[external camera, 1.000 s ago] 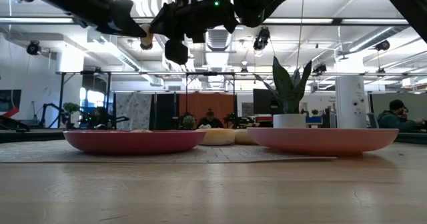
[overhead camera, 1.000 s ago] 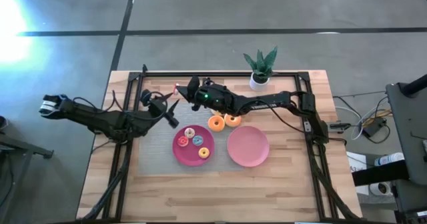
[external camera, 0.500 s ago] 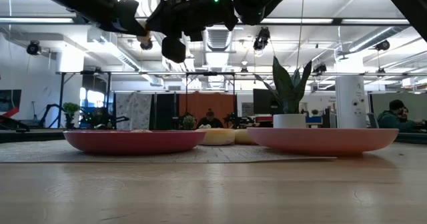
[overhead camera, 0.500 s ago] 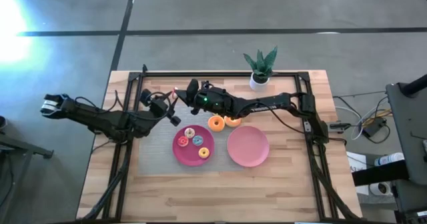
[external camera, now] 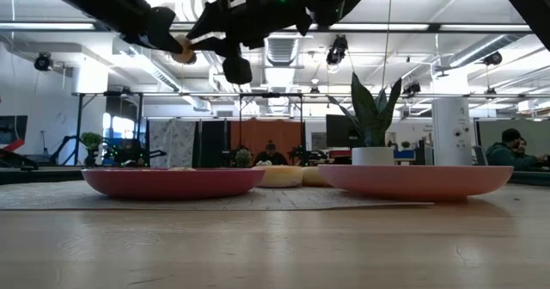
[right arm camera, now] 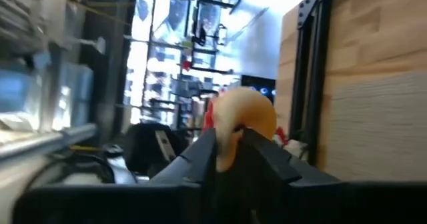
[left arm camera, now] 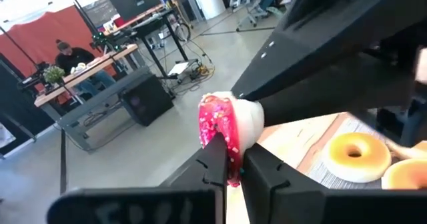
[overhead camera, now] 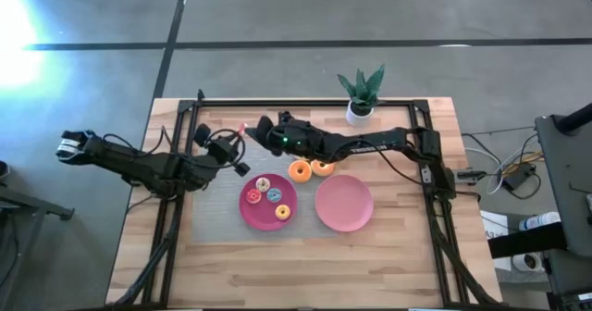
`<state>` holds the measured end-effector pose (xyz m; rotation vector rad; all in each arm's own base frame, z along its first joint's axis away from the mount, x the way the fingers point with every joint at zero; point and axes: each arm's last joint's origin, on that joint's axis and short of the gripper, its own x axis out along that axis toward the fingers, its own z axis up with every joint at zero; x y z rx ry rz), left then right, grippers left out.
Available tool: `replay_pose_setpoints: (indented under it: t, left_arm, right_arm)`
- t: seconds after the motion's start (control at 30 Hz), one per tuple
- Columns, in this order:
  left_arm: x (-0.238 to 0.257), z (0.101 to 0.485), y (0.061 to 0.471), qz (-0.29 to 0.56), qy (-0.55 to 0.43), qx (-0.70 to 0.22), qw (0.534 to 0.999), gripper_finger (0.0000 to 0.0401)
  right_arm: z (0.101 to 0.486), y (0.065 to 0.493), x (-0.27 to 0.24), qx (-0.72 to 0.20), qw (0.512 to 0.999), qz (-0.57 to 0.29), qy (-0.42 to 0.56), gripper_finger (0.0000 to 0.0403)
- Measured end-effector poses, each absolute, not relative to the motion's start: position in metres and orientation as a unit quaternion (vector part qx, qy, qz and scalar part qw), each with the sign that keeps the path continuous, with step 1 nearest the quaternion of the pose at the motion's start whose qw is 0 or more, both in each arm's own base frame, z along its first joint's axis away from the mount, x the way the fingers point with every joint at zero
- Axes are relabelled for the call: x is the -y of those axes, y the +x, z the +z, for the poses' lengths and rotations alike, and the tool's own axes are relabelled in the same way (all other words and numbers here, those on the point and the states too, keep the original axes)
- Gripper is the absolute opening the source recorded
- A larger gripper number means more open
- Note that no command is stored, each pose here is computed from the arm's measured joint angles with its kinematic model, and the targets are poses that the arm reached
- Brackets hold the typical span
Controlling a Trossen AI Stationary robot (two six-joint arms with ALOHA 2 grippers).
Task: Pick & Place donuts
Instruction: Put the small pink donut on the dark pink plate
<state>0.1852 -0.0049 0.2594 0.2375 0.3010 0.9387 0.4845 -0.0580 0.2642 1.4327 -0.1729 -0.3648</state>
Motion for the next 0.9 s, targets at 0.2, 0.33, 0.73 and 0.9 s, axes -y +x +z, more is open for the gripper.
replay_pose_setpoints:
  t: [0.2,0.33,0.73,0.9]
  left_arm:
    - [0.005,0.251,0.183,0.430,0.118,-0.178,0.878,0.0005]
    - [0.010,0.237,0.182,0.340,0.098,-0.238,0.905,0.0004]
    - [0.067,0.192,0.196,0.089,0.211,-0.372,0.900,0.0004]
    - [0.089,0.179,0.202,0.051,0.246,-0.395,0.884,0.0004]
  right_arm:
    - [0.284,0.471,0.055,0.026,0.783,-0.172,0.598,0.0152]
    - [0.306,0.450,0.056,-0.028,0.818,-0.203,0.537,0.0193]
    - [0.362,0.380,0.051,-0.118,0.851,-0.268,0.437,0.0204]
    - [0.360,0.374,0.049,-0.139,0.845,-0.281,0.434,0.0198]
